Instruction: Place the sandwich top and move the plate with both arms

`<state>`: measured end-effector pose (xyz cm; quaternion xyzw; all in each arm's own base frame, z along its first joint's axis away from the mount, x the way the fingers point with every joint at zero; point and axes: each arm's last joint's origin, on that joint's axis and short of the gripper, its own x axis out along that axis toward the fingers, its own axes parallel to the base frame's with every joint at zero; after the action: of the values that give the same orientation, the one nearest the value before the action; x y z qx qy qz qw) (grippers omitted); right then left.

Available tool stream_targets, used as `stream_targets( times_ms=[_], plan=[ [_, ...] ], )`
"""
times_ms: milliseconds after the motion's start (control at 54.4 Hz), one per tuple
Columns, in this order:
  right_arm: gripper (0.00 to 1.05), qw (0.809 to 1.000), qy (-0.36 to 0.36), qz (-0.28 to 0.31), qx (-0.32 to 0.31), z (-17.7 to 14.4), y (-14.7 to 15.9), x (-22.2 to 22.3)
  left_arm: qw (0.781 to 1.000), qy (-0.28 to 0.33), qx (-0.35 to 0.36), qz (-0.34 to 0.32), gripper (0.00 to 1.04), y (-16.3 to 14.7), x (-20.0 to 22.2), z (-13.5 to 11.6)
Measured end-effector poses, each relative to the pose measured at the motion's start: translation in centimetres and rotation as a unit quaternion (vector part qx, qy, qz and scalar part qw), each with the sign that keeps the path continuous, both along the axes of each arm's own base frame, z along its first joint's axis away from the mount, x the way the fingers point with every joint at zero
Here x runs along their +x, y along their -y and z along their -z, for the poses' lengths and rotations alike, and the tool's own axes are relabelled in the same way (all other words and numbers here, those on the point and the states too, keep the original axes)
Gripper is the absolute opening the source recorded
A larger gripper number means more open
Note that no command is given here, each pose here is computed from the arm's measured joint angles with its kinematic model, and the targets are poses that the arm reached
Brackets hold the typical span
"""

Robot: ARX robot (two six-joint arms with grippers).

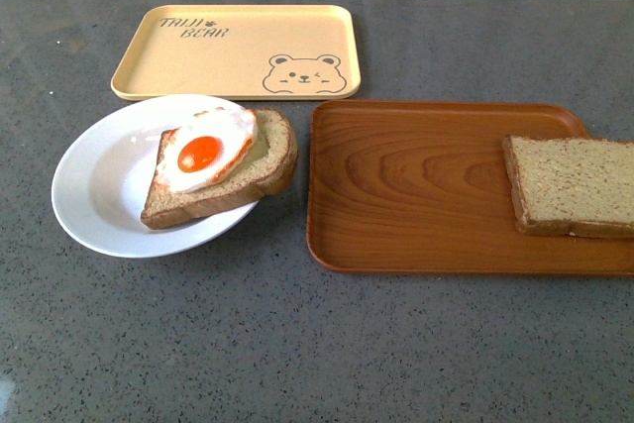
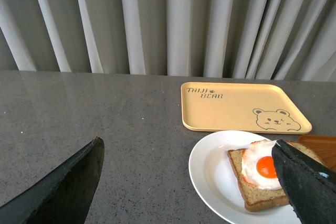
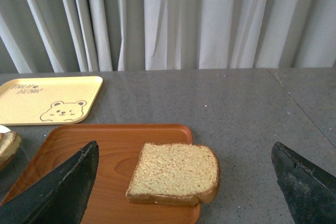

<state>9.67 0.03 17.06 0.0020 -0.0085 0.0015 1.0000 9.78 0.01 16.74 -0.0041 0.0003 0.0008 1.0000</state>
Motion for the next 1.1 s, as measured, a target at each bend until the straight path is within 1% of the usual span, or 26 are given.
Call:
stream_targets(
  times_ms=[55,74,110,129,147,184,257,349,405,478,570,644,827,1103],
  plan=[
    [0.96,1.000,0.000,0.000,0.000,0.0,0.0,0.0,1.000,0.000,0.000,0.000,0.96,0.0,0.0,0.0],
    [0.96,1.000,-0.017,-0.004,0.006,0.1,0.0,0.1,1.000,0.000,0.000,0.000,0.96,0.0,0.0,0.0],
    [0.96,0.997,-0.071,-0.018,0.021,0.1,0.1,0.1,1.000,0.000,0.000,0.000,0.96,0.0,0.0,0.0],
    [0.96,0.993,-0.115,-0.015,0.030,0.1,0.2,0.1,1.000,0.000,0.000,0.000,0.96,0.0,0.0,0.0],
    [0.96,0.990,-0.136,-0.013,0.036,0.1,0.3,0.2,1.000,0.000,0.000,0.000,0.96,0.0,0.0,0.0],
    [0.96,0.977,-0.208,-0.012,0.054,0.0,0.8,0.6,1.000,0.000,0.000,0.000,0.96,0.0,0.0,0.0],
    [0.96,0.965,-0.250,0.001,0.077,-0.2,1.8,1.6,1.000,0.000,0.000,0.000,0.96,0.0,0.0,0.0],
    [0.96,0.963,-0.253,0.016,0.089,-0.9,3.7,3.3,1.000,0.000,0.000,0.000,0.96,0.0,0.0,0.0],
    [0.96,0.964,-0.249,0.032,0.091,-1.1,5.5,4.5,1.000,0.000,0.000,0.000,0.96,0.0,0.0,0.0],
    [0.96,0.958,-0.260,0.050,0.112,-1.0,7.7,6.0,1.000,0.000,0.000,0.000,0.96,0.0,0.0,0.0],
    [0.96,0.948,-0.282,0.061,0.136,-0.1,9.8,7.9,1.000,0.000,0.000,0.000,0.96,0.0,0.0,0.0],
    [0.96,0.936,-0.308,0.052,0.160,1.6,11.4,10.2,1.000,0.000,0.000,0.000,0.96,0.0,0.0,0.0],
    [0.96,0.926,-0.334,0.033,0.175,4.3,12.6,13.4,1.000,0.000,0.000,0.000,0.96,0.0,0.0,0.0],
    [0.96,0.920,-0.349,-0.002,0.179,6.9,11.5,16.9,1.000,0.000,0.000,0.000,0.96,0.0,0.0,0.0]
  ],
)
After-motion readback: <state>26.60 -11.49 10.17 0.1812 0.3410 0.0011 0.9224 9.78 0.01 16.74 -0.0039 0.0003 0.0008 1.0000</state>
